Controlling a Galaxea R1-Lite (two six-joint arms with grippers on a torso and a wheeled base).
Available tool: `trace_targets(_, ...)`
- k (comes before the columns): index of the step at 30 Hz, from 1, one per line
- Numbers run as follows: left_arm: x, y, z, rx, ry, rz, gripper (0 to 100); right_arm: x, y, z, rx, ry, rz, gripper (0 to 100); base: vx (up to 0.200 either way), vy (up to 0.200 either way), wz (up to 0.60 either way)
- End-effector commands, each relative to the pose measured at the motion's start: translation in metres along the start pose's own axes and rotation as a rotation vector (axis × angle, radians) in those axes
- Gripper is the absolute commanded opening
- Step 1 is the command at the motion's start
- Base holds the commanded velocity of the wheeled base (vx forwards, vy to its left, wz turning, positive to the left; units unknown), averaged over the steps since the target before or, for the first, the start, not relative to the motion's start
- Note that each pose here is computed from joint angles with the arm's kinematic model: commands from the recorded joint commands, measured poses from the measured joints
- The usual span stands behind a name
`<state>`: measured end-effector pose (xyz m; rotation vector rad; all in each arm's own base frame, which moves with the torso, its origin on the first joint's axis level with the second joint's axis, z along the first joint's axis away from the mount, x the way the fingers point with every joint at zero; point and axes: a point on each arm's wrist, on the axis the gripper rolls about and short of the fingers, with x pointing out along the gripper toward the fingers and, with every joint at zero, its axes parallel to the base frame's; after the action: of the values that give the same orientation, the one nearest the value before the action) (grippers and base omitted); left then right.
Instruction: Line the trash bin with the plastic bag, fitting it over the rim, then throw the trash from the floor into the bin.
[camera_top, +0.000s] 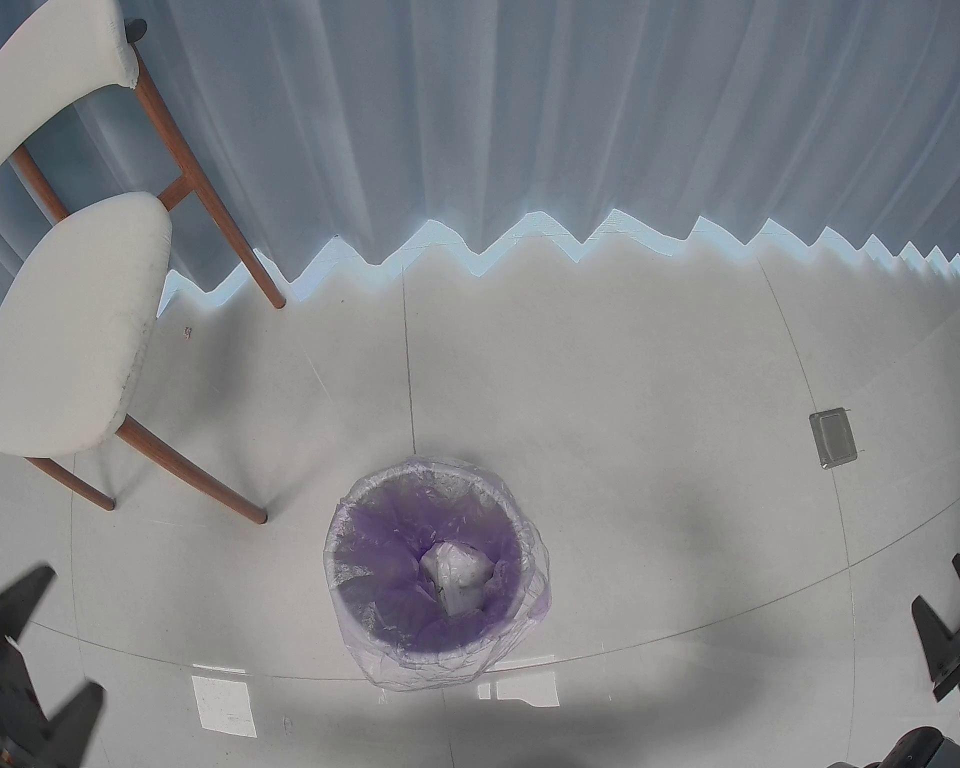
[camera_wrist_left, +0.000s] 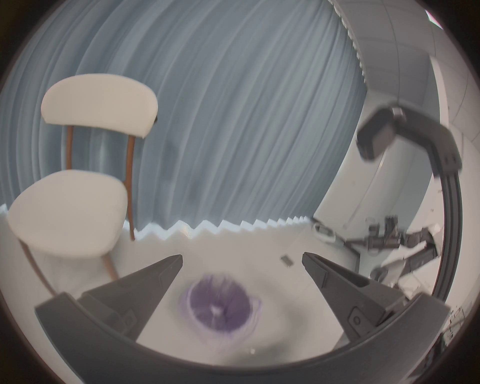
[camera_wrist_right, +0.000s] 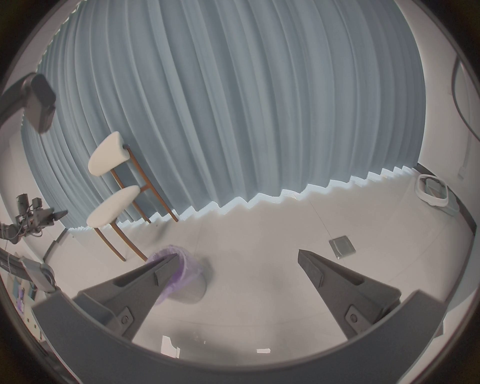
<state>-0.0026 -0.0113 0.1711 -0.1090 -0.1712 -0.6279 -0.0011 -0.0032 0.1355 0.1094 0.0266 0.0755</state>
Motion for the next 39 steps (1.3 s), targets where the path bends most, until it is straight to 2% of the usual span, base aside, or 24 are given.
trace_targets(1, -0.036, -0.009, -0.085, 0.157, 0.144, 0.095, 100, -0.012, -0.006, -0.051, -0.035, 0.004, -0.048, 100, 0.000, 0.000, 0.00)
trace_targets(2, -0.037, -0.008, -0.089, 0.152, 0.183, 0.133, 100, -0.012, -0.006, -0.051, -0.038, 0.007, -0.032, 100, 0.000, 0.000, 0.00)
trace_targets(4, -0.037, -0.008, -0.090, 0.154, 0.192, 0.144, 100, -0.012, -0.006, -0.051, -0.041, 0.007, -0.028, 100, 0.000, 0.000, 0.00)
trace_targets(5, -0.037, -0.006, -0.090, 0.187, 0.197, 0.235, 100, -0.012, -0.006, -0.051, -0.051, 0.008, -0.021, 100, 0.000, 0.000, 0.00)
trace_targets(6, -0.037, -0.006, -0.090, 0.190, 0.198, 0.241, 100, -0.012, -0.006, -0.051, -0.051, 0.008, -0.021, 100, 0.000, 0.000, 0.00)
trace_targets(9, -0.039, -0.002, -0.090, 0.202, 0.201, 0.439, 100, -0.012, -0.005, -0.051, -0.067, 0.010, 0.008, 100, 0.000, 0.000, 0.00)
trace_targets(10, -0.039, -0.001, -0.090, 0.195, 0.202, 0.492, 100, -0.012, -0.005, -0.051, -0.079, 0.011, 0.016, 100, 0.000, 0.000, 0.00)
trace_targets(11, -0.040, 0.000, -0.090, 0.188, 0.201, 0.507, 100, -0.012, -0.005, -0.051, -0.085, 0.011, 0.019, 100, 0.000, 0.000, 0.00)
trace_targets(12, -0.040, 0.001, -0.090, 0.141, 0.194, 0.553, 100, -0.012, -0.005, -0.051, -0.113, 0.011, 0.024, 100, 0.000, 0.000, 0.00)
trace_targets(15, -0.041, 0.001, -0.094, 0.116, 0.228, 0.556, 100, -0.012, -0.005, -0.051, -0.148, 0.011, 0.032, 100, 0.000, 0.000, 0.00)
trace_targets(16, -0.041, 0.001, -0.094, 0.133, 0.233, 0.548, 100, -0.012, -0.004, -0.052, -0.155, 0.012, 0.070, 100, 0.000, 0.000, 0.00)
trace_targets(18, -0.041, 0.001, -0.094, 0.134, 0.234, 0.543, 100, -0.012, -0.004, -0.051, -0.108, 0.015, 0.071, 100, 0.000, 0.000, 0.00)
trace_targets(20, -0.041, 0.001, -0.094, 0.134, 0.232, 0.543, 100, -0.013, -0.005, -0.052, -0.011, 0.023, -0.007, 100, 0.000, 0.000, 0.00)
trace_targets(21, -0.041, 0.001, -0.094, 0.135, 0.231, 0.543, 100, -0.013, -0.005, -0.052, -0.003, 0.017, -0.061, 100, 0.000, 0.000, 0.00)
trace_targets(22, -0.041, 0.001, -0.094, 0.134, 0.231, 0.543, 100, -0.013, -0.005, -0.052, -0.009, 0.012, -0.106, 100, 0.000, 0.000, 0.00)
trace_targets(23, -0.041, 0.001, -0.094, 0.134, 0.231, 0.543, 100, -0.013, -0.005, -0.052, -0.009, 0.012, -0.106, 100, 0.000, 0.000, 0.00)
trace_targets(25, -0.041, 0.001, -0.094, 0.134, 0.229, 0.544, 100, -0.017, -0.004, -0.054, -0.053, -0.021, -0.174, 100, 0.000, 0.000, 0.00)
trace_targets(28, -0.041, 0.001, -0.094, 0.134, 0.229, 0.544, 100, -0.020, -0.003, -0.055, -0.078, -0.071, -0.150, 100, 0.000, 0.000, 0.00)
trace_targets(31, -0.041, 0.001, -0.094, 0.131, 0.228, 0.546, 100, -0.021, -0.002, -0.054, -0.061, -0.093, -0.119, 100, 0.000, 0.000, 0.00)
trace_targets(34, -0.041, 0.001, -0.094, 0.128, 0.227, 0.547, 100, -0.021, -0.001, -0.054, -0.021, -0.092, -0.082, 100, 0.000, 0.000, 0.00)
trace_targets(37, -0.041, 0.001, -0.094, 0.130, 0.228, 0.546, 100, -0.021, 0.001, -0.054, -0.047, -0.080, 0.007, 100, 0.000, 0.000, 0.00)
trace_targets(39, -0.041, 0.001, -0.094, 0.130, 0.228, 0.546, 100, -0.021, 0.001, -0.054, -0.047, -0.080, 0.007, 100, 0.000, 0.000, 0.00)
